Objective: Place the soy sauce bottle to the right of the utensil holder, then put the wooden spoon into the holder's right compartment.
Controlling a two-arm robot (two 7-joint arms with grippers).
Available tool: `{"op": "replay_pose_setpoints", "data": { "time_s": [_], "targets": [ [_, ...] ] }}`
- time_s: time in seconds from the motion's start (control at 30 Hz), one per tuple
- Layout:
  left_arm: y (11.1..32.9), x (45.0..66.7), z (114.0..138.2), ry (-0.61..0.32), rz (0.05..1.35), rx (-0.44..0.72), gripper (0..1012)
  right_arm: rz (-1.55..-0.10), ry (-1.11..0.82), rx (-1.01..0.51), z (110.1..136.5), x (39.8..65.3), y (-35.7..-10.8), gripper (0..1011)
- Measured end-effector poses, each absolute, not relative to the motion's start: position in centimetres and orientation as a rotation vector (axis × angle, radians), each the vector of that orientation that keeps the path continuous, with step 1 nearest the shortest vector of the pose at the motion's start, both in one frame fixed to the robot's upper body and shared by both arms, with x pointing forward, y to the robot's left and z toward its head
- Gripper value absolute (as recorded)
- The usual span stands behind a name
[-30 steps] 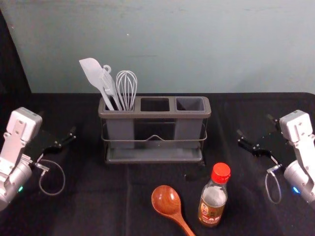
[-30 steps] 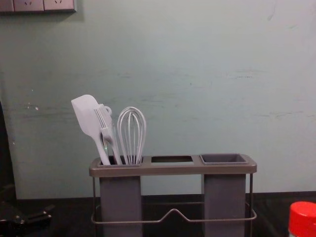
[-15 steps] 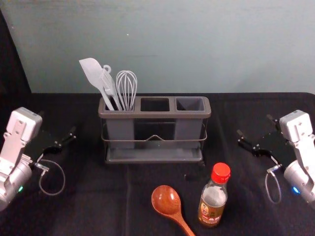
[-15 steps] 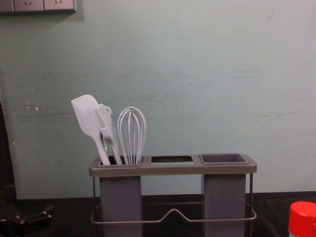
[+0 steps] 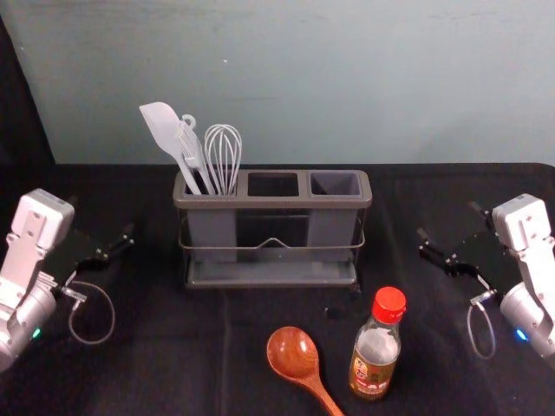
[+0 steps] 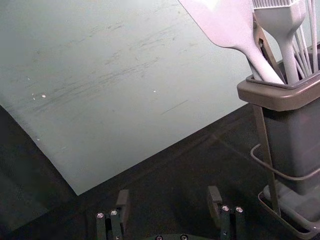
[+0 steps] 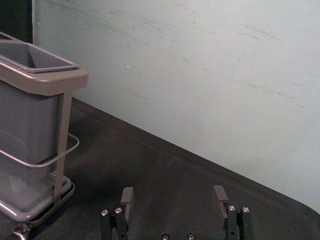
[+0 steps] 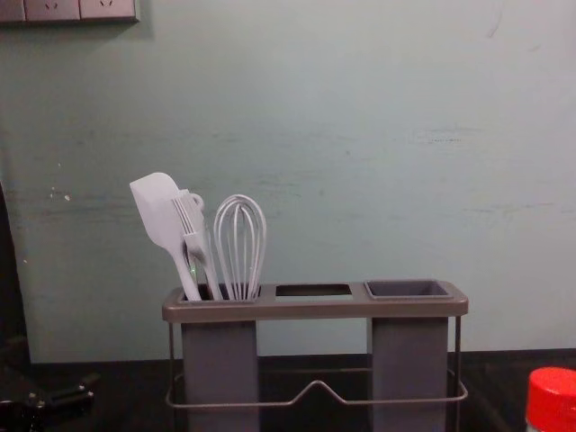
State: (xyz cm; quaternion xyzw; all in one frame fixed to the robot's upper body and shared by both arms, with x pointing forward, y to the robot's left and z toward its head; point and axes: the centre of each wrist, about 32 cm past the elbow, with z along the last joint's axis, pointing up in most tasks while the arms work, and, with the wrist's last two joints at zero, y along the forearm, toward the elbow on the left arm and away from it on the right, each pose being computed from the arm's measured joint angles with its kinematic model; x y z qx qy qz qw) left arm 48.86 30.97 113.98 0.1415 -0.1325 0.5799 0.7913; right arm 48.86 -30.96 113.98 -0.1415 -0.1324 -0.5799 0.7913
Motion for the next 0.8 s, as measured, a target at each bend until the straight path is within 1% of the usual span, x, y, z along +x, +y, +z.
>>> {"op": "replay_pose_setpoints", "data": {
  "time_s": [0.53, 0.8],
  "targets": [
    [31.0, 48.9, 114.0, -0.285, 1.248, 0.304, 1012, -1.252, -0.295, -0.301, 114.0, 48.7, -31.1, 1003],
    [31.0, 48.9, 114.0, -0.285, 1.248, 0.304, 1012, -1.244, -0.385, -0.319, 114.0, 46.4, -31.5, 1003]
  ]
}}
